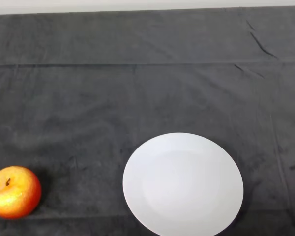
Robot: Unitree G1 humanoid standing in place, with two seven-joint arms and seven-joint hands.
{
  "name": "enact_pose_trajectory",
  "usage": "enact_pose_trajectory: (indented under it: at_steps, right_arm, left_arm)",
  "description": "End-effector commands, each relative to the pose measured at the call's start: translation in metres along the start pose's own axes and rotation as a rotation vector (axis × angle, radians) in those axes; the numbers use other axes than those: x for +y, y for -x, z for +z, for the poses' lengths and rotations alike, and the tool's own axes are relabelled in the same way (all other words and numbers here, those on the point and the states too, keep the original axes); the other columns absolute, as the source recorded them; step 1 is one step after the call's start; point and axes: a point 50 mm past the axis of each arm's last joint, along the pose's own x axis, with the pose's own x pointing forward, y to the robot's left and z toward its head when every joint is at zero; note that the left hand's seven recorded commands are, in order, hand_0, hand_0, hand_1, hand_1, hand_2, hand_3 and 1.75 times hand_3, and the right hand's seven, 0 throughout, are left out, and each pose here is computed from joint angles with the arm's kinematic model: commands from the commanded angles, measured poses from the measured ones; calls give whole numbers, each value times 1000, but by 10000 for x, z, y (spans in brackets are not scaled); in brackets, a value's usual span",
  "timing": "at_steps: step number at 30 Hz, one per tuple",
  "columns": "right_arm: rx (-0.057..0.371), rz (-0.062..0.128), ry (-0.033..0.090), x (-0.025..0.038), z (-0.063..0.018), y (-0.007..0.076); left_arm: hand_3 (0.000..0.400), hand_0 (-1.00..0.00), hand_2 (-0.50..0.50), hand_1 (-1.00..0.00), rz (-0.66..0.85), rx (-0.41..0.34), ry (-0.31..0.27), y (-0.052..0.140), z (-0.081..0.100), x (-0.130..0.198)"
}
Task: Move the apple to the plate
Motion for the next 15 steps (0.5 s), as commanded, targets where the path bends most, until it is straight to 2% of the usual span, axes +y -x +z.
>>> enact_pose_trajectory:
  at_steps: [1,15]
  right_arm:
    - [-32,8,-21,1,75,15]
    - [-32,8,-21,1,75,15]
  left_arm:
    - [0,0,0,0,-4,-34,-22,-80,68,34]
    - [0,0,0,0,-6,-43,-14,-86,113,30]
